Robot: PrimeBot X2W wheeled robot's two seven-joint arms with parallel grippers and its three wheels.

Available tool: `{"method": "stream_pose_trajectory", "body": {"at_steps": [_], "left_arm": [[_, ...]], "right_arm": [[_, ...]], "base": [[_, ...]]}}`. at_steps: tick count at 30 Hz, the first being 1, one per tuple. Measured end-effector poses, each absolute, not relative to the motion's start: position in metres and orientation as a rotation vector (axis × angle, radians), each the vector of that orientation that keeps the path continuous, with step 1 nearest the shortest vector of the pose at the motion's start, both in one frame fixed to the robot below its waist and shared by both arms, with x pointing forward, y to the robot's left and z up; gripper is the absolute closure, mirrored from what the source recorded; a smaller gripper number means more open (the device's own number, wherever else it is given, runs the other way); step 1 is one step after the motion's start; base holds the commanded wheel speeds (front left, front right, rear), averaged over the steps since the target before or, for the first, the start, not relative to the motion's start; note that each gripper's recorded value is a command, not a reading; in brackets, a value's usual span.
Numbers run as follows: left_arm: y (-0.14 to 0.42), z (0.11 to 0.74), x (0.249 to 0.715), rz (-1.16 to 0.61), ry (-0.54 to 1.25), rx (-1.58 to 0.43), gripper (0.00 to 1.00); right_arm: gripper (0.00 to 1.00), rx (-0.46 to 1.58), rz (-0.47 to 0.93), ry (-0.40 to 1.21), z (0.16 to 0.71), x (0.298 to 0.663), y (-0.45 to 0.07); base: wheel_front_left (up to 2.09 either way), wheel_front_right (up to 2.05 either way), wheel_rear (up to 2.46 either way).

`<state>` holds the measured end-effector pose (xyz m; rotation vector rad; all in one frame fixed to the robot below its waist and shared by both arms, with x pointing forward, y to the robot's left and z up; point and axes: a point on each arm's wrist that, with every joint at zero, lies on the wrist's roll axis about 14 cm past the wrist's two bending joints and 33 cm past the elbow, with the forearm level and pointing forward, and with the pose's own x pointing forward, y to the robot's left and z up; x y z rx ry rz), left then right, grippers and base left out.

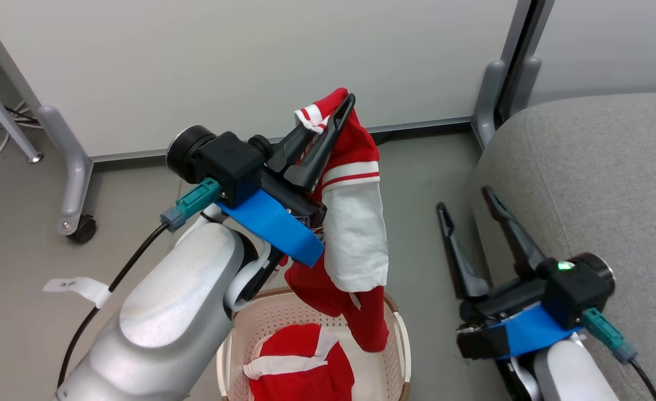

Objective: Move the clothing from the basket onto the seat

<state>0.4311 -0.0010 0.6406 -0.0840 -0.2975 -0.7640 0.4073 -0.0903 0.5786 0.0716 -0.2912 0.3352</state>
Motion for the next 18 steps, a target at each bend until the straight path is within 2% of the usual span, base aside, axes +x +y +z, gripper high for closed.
{"method": "stream_pose_trajectory", "body": {"at_steps": [6,11,18], "left_arm": [[0.002,0.639,0.431,-0.754,-0.291,-0.076,1.0],[0.0,0.639,0.429,-0.759,-0.293,-0.068,1.0],[-0.009,0.641,0.424,-0.784,-0.298,-0.063,1.0]], "right_arm": [[0.0,0.07,0.461,-0.368,0.606,0.404,-0.05],[0.0,0.059,0.544,-0.366,0.607,0.405,-0.023],[0.0,0.023,0.592,-0.345,0.603,0.422,-0.006]], "base": [[0.0,0.0,0.0],[0.0,0.0,0.0],[0.0,0.0,0.0]]}}
